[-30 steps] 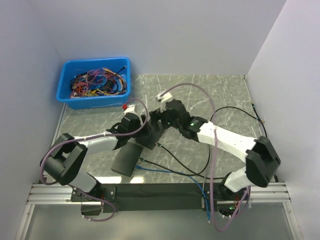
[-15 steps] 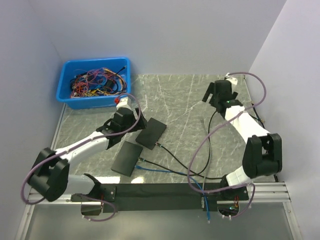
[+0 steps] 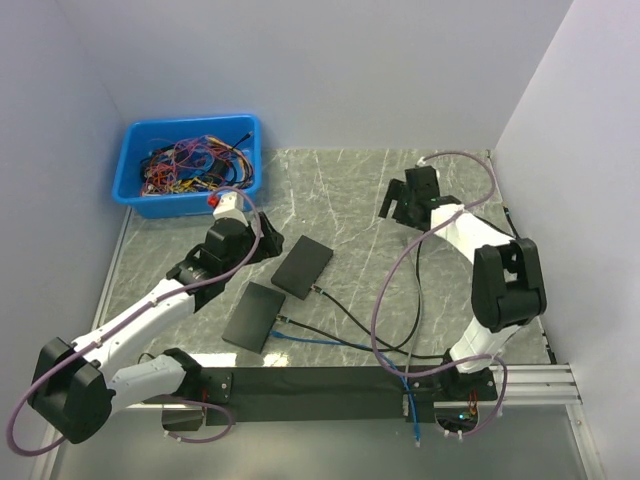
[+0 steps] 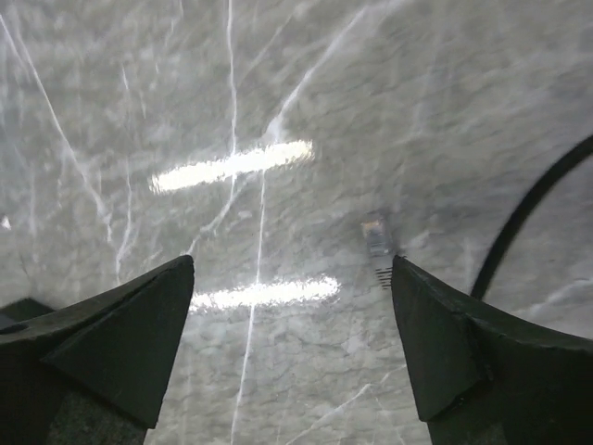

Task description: Insert the plug into the switch port

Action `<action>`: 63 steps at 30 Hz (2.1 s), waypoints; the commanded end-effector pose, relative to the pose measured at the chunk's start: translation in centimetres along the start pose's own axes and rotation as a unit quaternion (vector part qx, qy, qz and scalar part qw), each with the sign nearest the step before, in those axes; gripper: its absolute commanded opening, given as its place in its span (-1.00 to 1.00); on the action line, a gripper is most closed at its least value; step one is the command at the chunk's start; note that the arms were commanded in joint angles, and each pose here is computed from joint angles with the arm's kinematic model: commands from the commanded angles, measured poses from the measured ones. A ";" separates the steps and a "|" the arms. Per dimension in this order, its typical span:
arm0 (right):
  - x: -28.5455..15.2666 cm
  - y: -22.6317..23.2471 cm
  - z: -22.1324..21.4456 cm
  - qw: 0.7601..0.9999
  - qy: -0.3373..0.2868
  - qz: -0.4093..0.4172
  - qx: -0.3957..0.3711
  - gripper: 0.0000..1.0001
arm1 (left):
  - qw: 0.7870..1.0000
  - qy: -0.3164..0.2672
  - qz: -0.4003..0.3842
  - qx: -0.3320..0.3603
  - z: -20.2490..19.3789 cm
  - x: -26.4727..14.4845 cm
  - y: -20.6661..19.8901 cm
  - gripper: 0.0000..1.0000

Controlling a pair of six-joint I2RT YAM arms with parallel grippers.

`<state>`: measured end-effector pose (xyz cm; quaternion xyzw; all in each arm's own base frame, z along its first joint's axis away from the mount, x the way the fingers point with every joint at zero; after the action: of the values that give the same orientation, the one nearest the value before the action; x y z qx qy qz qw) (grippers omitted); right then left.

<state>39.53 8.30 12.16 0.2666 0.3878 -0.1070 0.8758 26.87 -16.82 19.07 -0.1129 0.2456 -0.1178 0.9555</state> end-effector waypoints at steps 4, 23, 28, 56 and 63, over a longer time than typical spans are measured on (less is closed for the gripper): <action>2.1 -0.1 -0.9 1.000 0.028 -0.011 -0.008 0.69 | 1.000 0.009 0.013 0.007 -0.9 0.3 0.9 0.79; 3.0 -3.8 -2.1 0.994 0.036 -0.099 -0.019 0.22 | 1.000 0.012 0.016 0.012 -2.1 0.7 1.8 0.79; 2.6 -3.9 -2.0 0.995 0.037 -0.089 -0.017 0.13 | 1.000 0.010 0.017 0.012 -2.1 0.8 1.9 0.79; -2.6 9.0 -10.7 0.966 0.039 0.131 -0.221 -1.00 | 1.000 0.002 -0.014 -0.004 -1.4 0.5 1.0 0.74; -13.1 15.9 -12.5 0.854 0.039 0.462 -0.238 -1.00 | 0.990 -0.071 -0.120 -0.021 0.9 -1.3 -1.7 0.75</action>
<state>30.18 25.96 14.25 0.1557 0.3761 0.2581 0.8762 26.15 -16.75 17.63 -0.1355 0.2339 -0.1565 0.9500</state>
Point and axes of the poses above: each gripper's point midway between its finger pads, its own x axis out along the fingers, its own y axis along the line the jaws close on, z = x × y, the point moved 4 cm from there along -x, back along the fingers, and after that the axes turned 14 degrees about x, right-handed, at the moved point
